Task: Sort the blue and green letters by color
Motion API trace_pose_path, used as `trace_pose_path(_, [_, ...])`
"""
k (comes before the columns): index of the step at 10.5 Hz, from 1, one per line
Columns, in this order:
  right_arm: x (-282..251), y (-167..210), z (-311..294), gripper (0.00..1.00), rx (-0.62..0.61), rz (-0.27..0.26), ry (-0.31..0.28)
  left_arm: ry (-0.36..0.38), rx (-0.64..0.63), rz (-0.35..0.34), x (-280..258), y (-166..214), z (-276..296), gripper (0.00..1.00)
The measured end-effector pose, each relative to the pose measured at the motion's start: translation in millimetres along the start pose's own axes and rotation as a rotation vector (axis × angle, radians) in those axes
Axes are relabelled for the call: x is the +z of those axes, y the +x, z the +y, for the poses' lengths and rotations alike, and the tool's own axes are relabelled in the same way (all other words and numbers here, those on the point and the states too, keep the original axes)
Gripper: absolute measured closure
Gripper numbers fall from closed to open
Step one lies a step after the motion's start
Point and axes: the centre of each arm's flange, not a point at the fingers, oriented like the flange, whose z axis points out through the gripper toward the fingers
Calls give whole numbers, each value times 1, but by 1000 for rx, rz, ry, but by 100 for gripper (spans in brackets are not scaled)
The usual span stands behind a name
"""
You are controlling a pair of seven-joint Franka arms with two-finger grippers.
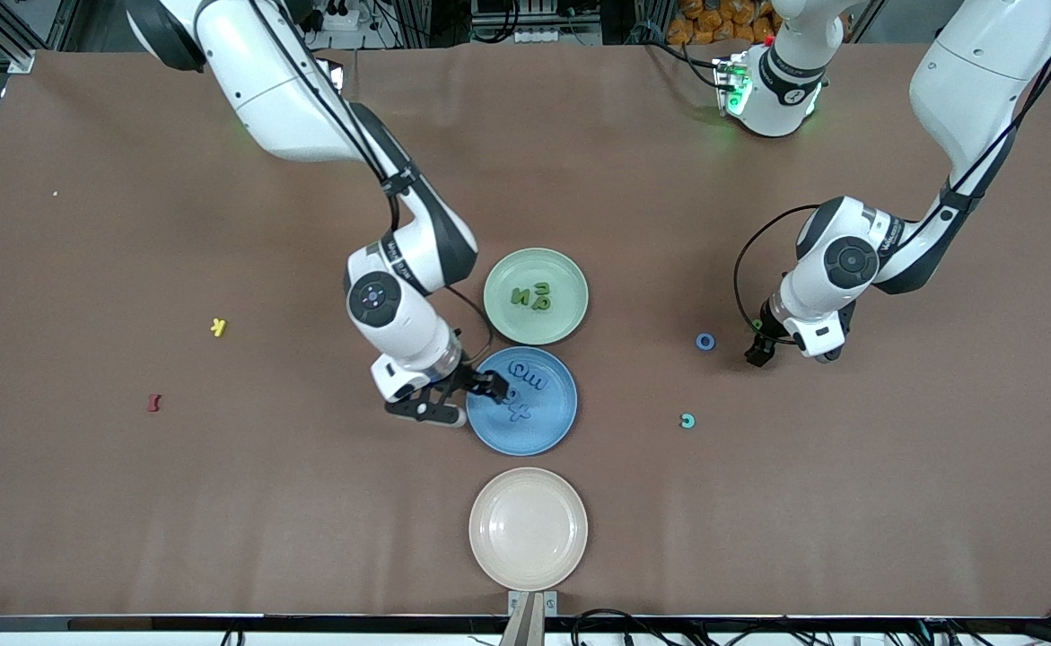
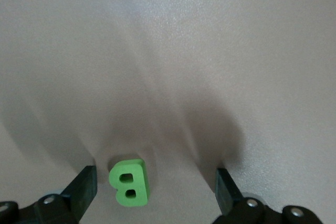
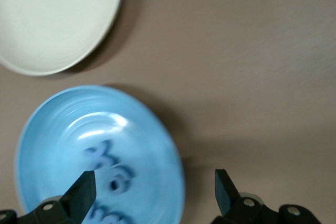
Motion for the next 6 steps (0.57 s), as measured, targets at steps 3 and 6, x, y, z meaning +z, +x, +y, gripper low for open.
trace_pose_path(3, [-9,46,59,0,-11,-22,-91,-5,-6,2,-2,1,2,0])
trace_pose_path(6, [-32,98,129,0,-73,-10,-170,-10,-27,4,-3,1,3,0])
